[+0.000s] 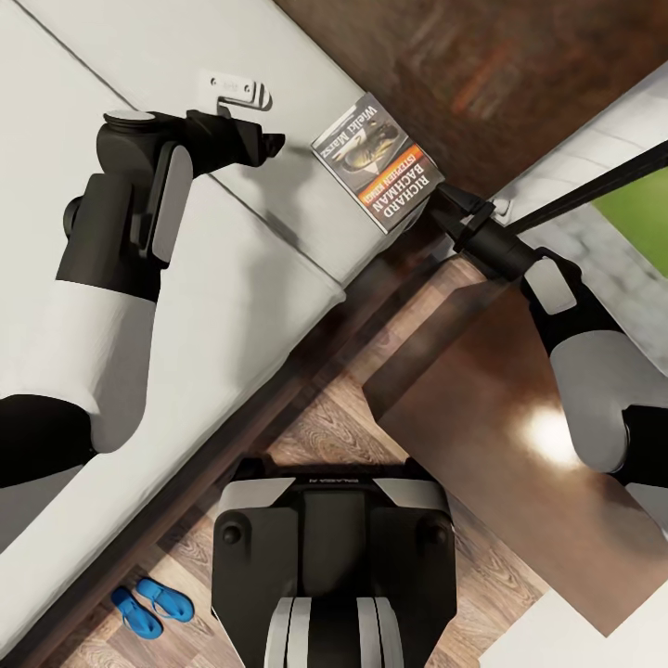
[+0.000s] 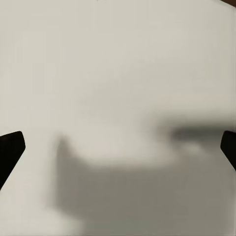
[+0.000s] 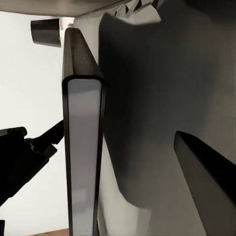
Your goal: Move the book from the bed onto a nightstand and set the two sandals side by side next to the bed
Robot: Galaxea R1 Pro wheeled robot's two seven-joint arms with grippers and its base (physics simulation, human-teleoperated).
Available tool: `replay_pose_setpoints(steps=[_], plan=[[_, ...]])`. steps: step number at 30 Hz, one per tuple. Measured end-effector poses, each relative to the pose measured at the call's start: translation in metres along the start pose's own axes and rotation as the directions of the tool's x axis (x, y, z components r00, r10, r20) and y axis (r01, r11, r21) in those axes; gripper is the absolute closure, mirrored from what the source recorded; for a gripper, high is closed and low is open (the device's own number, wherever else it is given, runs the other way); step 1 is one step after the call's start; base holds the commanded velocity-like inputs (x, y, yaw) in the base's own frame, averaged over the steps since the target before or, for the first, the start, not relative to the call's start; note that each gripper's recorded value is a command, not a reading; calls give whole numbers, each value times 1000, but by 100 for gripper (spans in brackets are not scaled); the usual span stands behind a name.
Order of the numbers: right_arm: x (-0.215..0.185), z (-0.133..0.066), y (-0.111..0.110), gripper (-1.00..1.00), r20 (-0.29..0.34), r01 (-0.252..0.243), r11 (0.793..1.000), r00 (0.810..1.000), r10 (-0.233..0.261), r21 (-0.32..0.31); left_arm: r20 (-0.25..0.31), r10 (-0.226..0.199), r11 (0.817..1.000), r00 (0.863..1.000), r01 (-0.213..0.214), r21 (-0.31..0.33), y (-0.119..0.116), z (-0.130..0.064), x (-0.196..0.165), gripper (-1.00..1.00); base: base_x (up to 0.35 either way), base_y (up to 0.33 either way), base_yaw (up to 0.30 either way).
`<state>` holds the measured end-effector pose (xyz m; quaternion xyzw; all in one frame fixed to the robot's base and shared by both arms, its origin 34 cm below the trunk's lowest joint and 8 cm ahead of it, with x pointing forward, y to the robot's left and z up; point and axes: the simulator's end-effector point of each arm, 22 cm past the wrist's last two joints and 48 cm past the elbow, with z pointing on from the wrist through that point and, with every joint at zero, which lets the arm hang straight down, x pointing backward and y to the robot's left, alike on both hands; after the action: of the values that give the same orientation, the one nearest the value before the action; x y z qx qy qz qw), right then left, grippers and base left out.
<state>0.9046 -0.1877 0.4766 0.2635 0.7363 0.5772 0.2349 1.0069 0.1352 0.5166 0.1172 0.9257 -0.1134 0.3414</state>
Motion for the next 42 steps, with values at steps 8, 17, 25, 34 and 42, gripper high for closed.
replay_pose_setpoints(steps=[8, 17, 25, 34, 42], plan=[[0, 0, 3, -100, -4, 5, 1000, 1000, -5, 3, 8, 2, 1000, 1000, -2, -2, 0, -3, -7, -100, 0, 0, 0], [0, 0, 11, -100, -3, 7, 1000, 1000, -7, -4, 32, 9, 1000, 999, -9, -4, 0, -11, -23, -100, 0, 0, 0], [0, 0, 14, -100, -3, 7, 1000, 1000, -7, -8, 39, 11, 1000, 999, -11, -6, 0, -14, -28, -100, 0, 0, 0], [2, -1, 19, -100, -6, 40, 999, 999, -40, -17, 40, 11, 1000, 999, -11, -6, 0, -14, -29, -100, 0, 0, 0], [3, -1, 24, -100, -3, 65, 998, 998, -65, -14, 47, 14, 1000, 999, -13, -8, 0, -18, -35, -100, 0, 0, 0]])
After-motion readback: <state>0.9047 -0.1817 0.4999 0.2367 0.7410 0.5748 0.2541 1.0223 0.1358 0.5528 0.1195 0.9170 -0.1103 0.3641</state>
